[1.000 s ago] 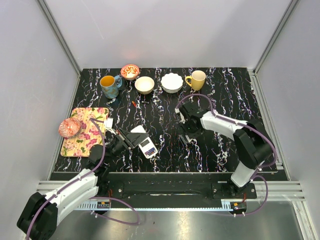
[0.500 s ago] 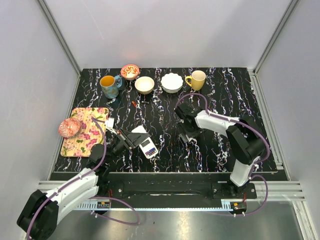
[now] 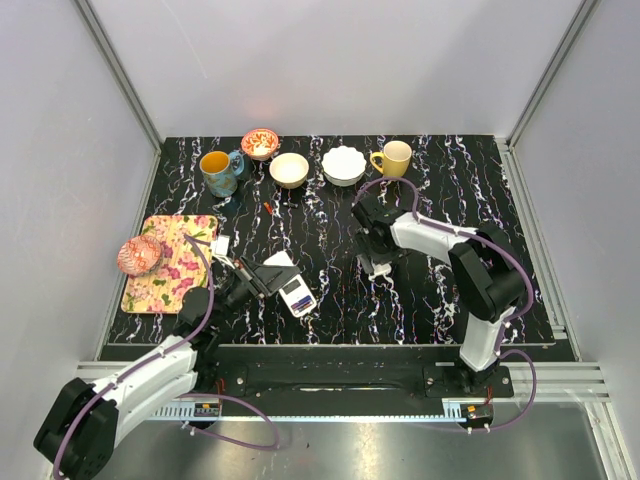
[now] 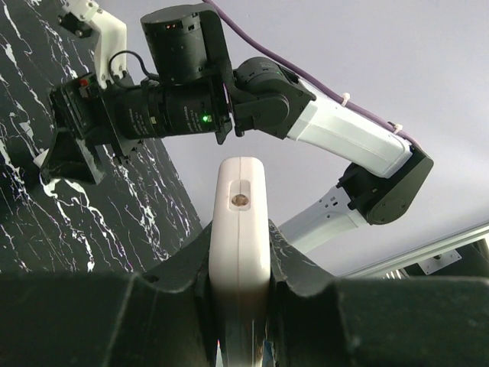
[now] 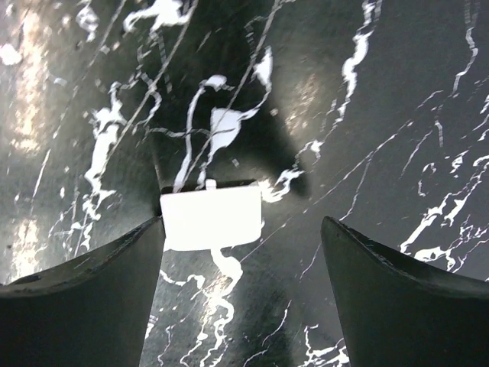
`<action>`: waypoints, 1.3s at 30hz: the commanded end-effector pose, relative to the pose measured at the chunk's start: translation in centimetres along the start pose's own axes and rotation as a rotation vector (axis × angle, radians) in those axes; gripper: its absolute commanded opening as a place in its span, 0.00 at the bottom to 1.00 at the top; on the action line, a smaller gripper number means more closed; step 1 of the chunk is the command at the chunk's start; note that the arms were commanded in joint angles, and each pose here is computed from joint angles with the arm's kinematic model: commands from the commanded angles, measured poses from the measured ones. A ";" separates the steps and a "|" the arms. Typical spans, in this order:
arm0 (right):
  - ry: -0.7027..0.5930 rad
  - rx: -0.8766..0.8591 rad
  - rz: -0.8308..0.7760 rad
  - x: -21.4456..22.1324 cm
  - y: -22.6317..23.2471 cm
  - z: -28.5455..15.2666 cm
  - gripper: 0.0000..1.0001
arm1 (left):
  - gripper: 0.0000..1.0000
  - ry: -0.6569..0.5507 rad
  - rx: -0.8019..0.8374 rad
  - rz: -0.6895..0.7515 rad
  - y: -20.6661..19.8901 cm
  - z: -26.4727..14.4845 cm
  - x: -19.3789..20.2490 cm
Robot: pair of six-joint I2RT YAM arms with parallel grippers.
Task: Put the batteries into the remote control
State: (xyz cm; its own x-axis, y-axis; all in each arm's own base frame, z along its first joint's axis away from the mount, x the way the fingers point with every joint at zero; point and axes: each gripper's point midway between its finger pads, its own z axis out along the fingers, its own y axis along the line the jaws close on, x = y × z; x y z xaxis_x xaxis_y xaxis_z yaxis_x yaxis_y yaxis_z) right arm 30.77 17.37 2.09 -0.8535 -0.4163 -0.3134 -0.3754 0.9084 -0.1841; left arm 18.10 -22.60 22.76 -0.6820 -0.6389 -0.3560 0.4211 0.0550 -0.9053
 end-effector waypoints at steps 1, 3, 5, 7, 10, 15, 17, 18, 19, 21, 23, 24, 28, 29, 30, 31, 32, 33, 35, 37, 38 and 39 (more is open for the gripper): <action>-0.022 -0.002 0.092 -1.0 -1.0 1.5 0.88 | 0.00 -0.019 0.014 0.016 0.3 -0.4 0.0; -0.037 -0.016 0.084 -1.4 -0.9 1.5 0.88 | 0.00 -0.017 0.010 0.014 0.5 -0.3 0.1; -0.057 -0.052 0.077 -1.7 -0.3 1.4 0.88 | 0.00 -0.018 0.007 0.015 0.5 -0.3 0.0; -0.074 -0.089 0.082 -1.7 0.2 0.9 0.88 | 0.00 -0.020 0.003 0.015 0.6 -0.2 -0.1; -0.084 -0.096 0.107 -1.9 0.2 0.2 0.88 | 0.00 -0.022 -0.005 0.013 0.8 -0.1 -0.1; -0.069 -0.072 0.231 -1.5 0.2 -0.3 0.86 | 0.00 -0.020 -0.009 0.011 0.9 0.2 -0.1; -0.045 -0.051 0.276 -0.9 0.0 -0.3 0.86 | 0.00 -0.017 -0.008 0.011 0.9 0.4 -0.1; -0.035 -0.047 0.284 -0.5 0.0 -0.3 0.85 | 0.00 -0.013 -0.006 0.012 0.9 0.4 -0.1; -0.026 -0.040 0.292 -0.2 0.0 -0.2 0.85 | 0.00 -0.013 -0.005 0.012 0.9 0.4 -0.1; -0.016 -0.033 0.293 0.4 0.0 -0.2 0.85 | 0.00 -0.011 -0.007 0.009 1.0 0.5 0.0; 0.003 -0.019 0.290 1.1 -0.2 0.0 0.85 | 0.00 -0.007 -0.003 0.008 0.9 0.5 0.0; 0.016 -0.019 0.289 1.6 -0.1 0.1 0.84 | 0.00 -0.003 -0.001 0.006 0.9 0.5 0.1; 0.038 -0.034 0.277 2.4 0.2 0.3 0.82 | 0.00 -0.001 0.003 0.002 0.9 0.5 0.2; 0.039 -0.037 0.274 2.5 0.2 0.3 0.82 | 0.00 -0.002 0.000 0.002 1.0 0.5 0.1; 0.045 -0.038 0.269 2.7 0.2 0.3 0.81 | 0.00 -0.003 0.001 0.001 0.9 0.6 0.1; 0.046 -0.046 0.255 2.7 0.3 0.3 0.81 | 0.00 -0.001 0.003 0.003 0.9 0.6 0.1; 0.050 -0.049 0.247 2.9 0.4 0.4 0.81 | 0.00 -0.002 0.002 0.001 0.9 0.6 0.1; 0.056 -0.052 0.240 3.0 0.4 0.4 0.81 | 0.00 -0.002 0.001 0.003 0.9 0.6 0.1; 0.053 -0.075 0.223 3.1 0.7 0.4 0.81 | 0.00 -0.002 0.000 0.002 0.9 0.7 0.1; 0.054 -0.089 0.211 3.1 0.9 0.4 0.80 | 0.00 -0.002 -0.003 0.004 1.0 0.7 0.1; 0.061 -0.091 0.207 3.2 0.9 0.5 0.80 | 0.00 -0.004 -0.005 0.006 1.0 0.8 0.1; 0.066 -0.093 0.202 3.4 1.0 0.6 0.80 | 0.00 -0.005 -0.004 0.006 0.9 0.9 0.0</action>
State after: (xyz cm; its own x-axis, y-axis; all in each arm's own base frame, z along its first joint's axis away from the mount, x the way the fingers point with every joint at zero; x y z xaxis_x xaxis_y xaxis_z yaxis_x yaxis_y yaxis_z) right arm 30.15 17.64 1.43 -0.9204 -0.1582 -0.3575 -0.1633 0.9864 -0.0161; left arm 19.16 -23.28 20.57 -0.7021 -0.6273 -0.3371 0.3630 0.0919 -0.9272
